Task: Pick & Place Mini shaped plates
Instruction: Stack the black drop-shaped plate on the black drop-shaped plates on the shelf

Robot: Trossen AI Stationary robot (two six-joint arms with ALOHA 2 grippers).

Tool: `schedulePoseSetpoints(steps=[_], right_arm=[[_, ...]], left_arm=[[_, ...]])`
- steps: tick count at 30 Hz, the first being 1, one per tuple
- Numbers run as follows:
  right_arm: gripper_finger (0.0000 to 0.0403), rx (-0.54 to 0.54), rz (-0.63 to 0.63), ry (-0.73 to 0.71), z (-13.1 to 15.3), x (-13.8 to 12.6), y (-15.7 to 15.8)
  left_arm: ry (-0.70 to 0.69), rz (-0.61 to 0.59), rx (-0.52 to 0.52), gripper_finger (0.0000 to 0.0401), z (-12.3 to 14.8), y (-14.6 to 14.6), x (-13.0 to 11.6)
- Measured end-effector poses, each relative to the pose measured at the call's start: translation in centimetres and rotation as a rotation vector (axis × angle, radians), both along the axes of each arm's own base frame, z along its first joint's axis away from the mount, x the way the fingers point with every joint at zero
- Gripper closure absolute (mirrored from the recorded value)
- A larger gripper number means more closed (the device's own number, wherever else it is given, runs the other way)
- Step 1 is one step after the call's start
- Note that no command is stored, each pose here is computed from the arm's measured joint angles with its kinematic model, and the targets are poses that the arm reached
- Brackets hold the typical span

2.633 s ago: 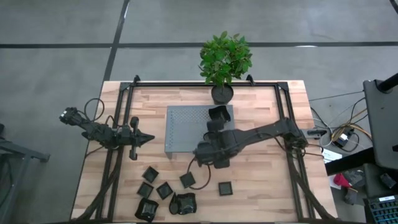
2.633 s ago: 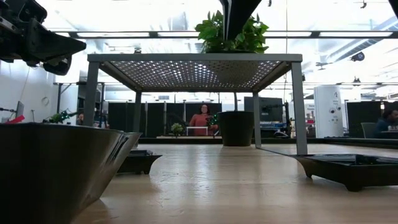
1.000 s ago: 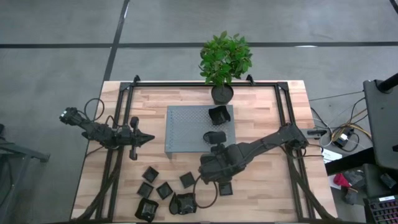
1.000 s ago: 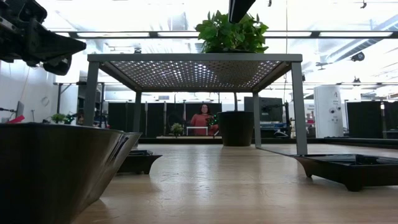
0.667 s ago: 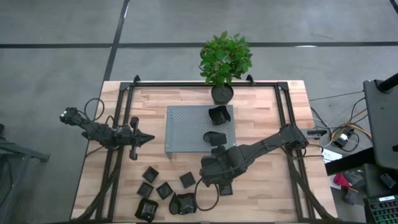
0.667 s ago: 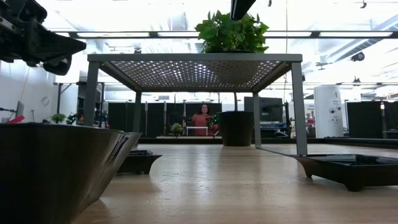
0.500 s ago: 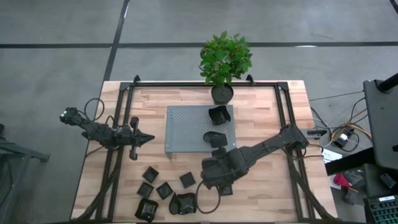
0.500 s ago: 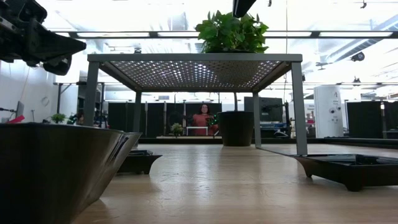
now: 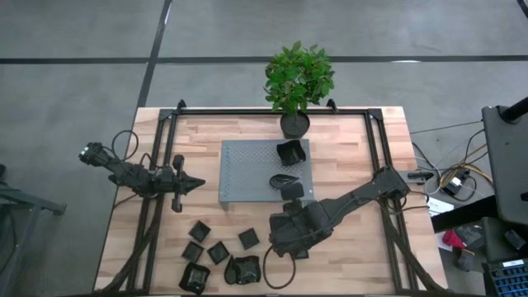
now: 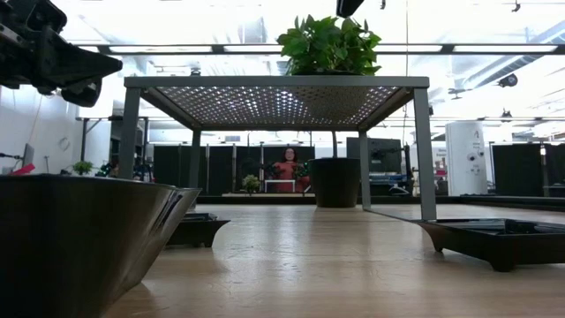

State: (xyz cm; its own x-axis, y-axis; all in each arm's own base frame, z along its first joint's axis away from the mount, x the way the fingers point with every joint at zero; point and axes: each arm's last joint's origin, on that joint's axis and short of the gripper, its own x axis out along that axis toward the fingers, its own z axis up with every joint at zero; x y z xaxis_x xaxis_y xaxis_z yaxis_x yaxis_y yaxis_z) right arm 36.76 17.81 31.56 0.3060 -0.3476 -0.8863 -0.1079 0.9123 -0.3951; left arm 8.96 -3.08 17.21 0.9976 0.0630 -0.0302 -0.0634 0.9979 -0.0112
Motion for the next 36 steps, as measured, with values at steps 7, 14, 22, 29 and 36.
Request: schedulePoseSetpoints(steps=[7, 14, 22, 29, 36], right_arm=[[0.0355, 0.003, 0.033, 0.004, 0.0, -0.5, 1.1], [0.0355, 0.000, 0.093, 0.009, -0.2, -1.8, 3.3], [0.0339, 0.063, 0.111, 0.020, -3.1, -2.2, 6.4], [0.0328, 0.038, 0.138, 0.061, -6.9, -3.6, 8.6], [0.0309, 0.065, 0.171, 0.028, -10.1, -4.9, 10.7]], left_arm=[[0.000, 0.000, 0.000, 0.0401, 0.0, 0.0, 0.0], [0.000, 0.000, 0.000, 0.0401, 0.0, 0.0, 0.0], [0.000, 0.000, -0.001, 0.0401, 0.0, 0.0, 0.0], [0.000, 0.000, 0.000, 0.0401, 0.0, 0.0, 0.0], [0.000, 0.001, 0.000, 0.0401, 0.0, 0.0, 0.0]])
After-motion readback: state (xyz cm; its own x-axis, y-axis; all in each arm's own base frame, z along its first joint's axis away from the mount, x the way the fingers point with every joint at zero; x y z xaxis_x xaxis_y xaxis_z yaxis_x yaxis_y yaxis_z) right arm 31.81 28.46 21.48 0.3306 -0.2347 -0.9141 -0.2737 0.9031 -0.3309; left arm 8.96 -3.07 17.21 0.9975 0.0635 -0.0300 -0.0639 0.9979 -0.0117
